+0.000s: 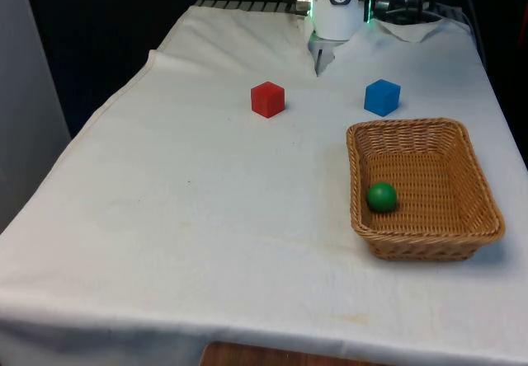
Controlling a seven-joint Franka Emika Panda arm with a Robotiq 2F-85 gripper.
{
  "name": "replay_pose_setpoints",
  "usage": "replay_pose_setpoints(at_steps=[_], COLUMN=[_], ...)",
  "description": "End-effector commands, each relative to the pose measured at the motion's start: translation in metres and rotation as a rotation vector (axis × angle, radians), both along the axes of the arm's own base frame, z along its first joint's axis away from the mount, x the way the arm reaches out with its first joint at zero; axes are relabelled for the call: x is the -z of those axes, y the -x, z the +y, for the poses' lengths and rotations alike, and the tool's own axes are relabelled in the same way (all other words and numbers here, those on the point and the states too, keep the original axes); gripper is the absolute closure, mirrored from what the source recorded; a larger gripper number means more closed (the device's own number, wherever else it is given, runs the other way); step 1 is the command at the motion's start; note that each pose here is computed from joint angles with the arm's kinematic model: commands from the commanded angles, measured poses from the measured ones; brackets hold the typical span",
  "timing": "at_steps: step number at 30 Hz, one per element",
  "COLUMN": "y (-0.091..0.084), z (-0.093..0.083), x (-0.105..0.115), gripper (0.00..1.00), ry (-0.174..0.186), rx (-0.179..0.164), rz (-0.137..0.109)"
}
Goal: Place all non-red objects into the basket.
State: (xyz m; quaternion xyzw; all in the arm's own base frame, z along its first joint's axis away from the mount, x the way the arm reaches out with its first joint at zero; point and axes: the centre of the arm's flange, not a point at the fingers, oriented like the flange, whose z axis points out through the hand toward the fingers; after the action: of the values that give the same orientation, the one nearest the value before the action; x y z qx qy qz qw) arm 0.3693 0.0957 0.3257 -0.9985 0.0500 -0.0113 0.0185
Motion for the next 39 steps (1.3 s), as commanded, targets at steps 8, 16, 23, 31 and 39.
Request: replay_pose_setpoints(at_steps=[8, 16, 23, 31, 39], y=[0.006, 0.005, 0.005, 0.004, 0.004], z=[0.003, 0.002, 0.001, 0.0, 0.002], x=[0.025, 0.047, 0.069, 0.091, 0.107], gripper=[0.0, 0.0, 0.0, 0.0, 0.0], ry=[-0.011, -0.022, -0.03, -0.024, -0.02], rx=[0.054, 0.106, 0.153, 0.211, 0.261], rz=[-0.01, 0.0, 0.013, 0.02, 0.018])
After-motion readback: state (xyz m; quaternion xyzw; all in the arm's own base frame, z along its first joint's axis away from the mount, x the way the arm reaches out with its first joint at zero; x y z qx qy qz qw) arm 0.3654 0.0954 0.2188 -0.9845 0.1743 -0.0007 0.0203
